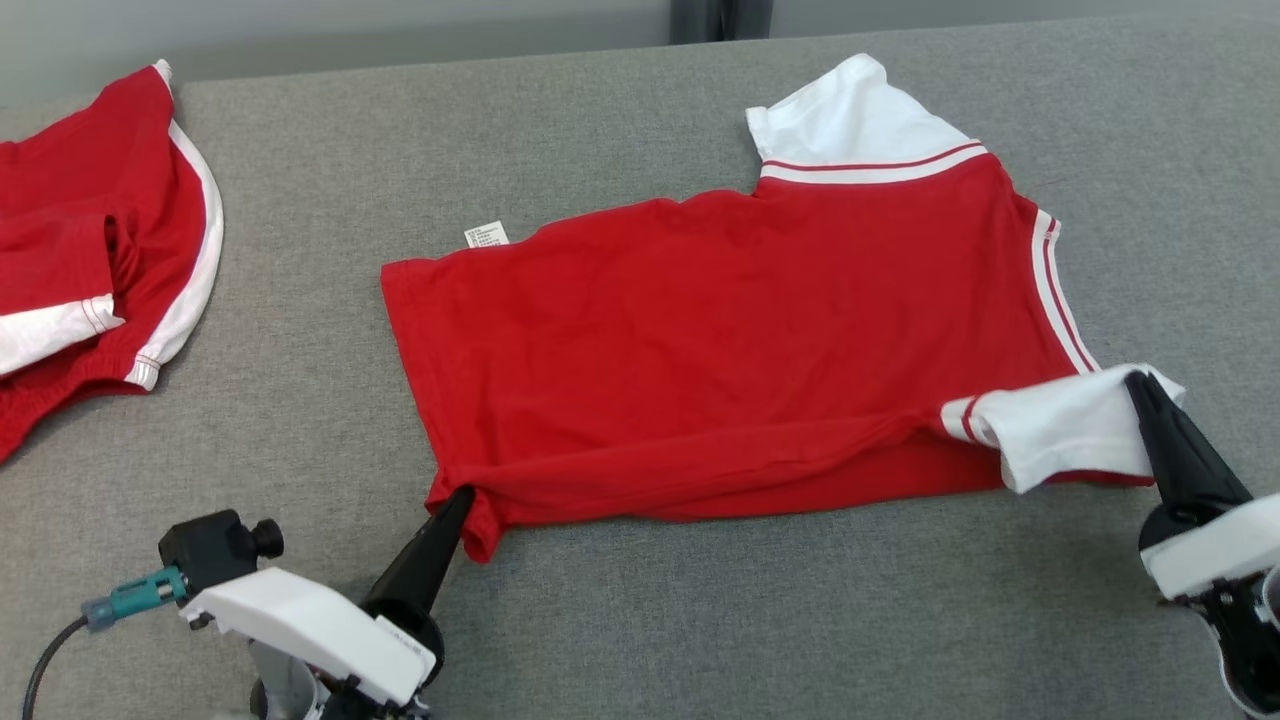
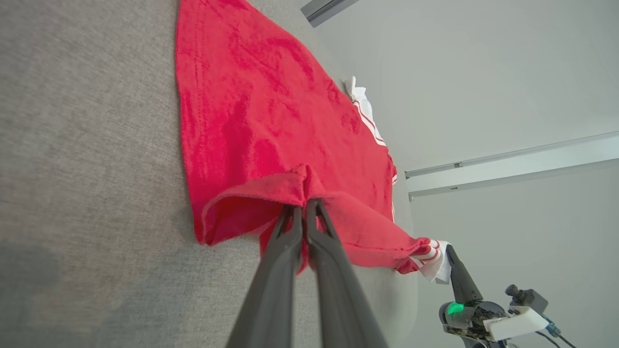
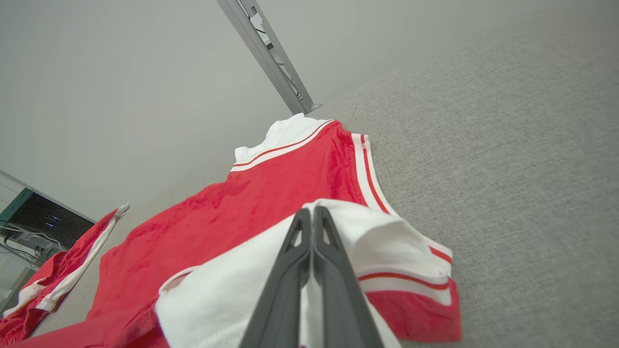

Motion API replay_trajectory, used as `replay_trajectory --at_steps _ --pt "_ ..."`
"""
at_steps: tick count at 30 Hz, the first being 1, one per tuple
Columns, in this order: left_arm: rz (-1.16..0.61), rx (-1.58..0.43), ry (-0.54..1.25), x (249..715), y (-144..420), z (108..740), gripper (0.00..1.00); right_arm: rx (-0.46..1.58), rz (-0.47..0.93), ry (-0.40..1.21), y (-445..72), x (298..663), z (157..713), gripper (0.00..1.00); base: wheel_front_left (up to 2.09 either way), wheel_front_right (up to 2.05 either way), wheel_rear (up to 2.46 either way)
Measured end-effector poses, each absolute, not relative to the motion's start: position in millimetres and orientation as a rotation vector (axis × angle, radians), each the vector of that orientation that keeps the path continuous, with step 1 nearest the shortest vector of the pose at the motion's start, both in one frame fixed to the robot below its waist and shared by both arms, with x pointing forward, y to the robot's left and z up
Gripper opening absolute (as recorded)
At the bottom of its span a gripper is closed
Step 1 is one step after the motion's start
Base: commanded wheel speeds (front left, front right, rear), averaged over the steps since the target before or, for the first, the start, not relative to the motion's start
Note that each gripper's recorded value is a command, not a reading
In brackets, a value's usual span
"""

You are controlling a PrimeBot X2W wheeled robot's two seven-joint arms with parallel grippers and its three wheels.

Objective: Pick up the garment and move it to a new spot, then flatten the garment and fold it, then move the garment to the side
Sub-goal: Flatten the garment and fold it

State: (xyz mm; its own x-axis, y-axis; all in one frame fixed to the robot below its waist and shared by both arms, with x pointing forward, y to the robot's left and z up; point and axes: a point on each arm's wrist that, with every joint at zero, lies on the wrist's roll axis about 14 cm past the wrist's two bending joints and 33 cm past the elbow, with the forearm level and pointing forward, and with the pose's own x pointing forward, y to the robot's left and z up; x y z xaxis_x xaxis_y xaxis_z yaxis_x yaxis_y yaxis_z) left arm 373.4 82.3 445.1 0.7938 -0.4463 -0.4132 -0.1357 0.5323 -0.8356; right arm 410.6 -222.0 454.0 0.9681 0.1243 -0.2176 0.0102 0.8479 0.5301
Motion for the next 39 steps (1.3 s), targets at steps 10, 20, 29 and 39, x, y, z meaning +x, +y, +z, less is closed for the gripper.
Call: replay_trajectory --at_steps 10,20,29,39 --pt "-0.191 -0.936 0.737 409 84 424 0.00 0.422 0.165 0.371 -197 460 444 0.00 0.00 0.00 0.00" --pt "-0.202 -0.855 0.782 417 87 408 1.00 0.312 0.211 0.294 -185 487 459 1.00 0.00 0.00 0.00" --pt "-0.233 -0.763 0.742 386 103 412 1.00 0.174 0.172 0.355 -224 448 446 1.00 0.00 0.00 0.00" --pt "-0.267 -0.773 0.840 380 77 390 1.00 0.100 0.111 0.508 -242 438 405 1.00 0.00 0.00 0.00"
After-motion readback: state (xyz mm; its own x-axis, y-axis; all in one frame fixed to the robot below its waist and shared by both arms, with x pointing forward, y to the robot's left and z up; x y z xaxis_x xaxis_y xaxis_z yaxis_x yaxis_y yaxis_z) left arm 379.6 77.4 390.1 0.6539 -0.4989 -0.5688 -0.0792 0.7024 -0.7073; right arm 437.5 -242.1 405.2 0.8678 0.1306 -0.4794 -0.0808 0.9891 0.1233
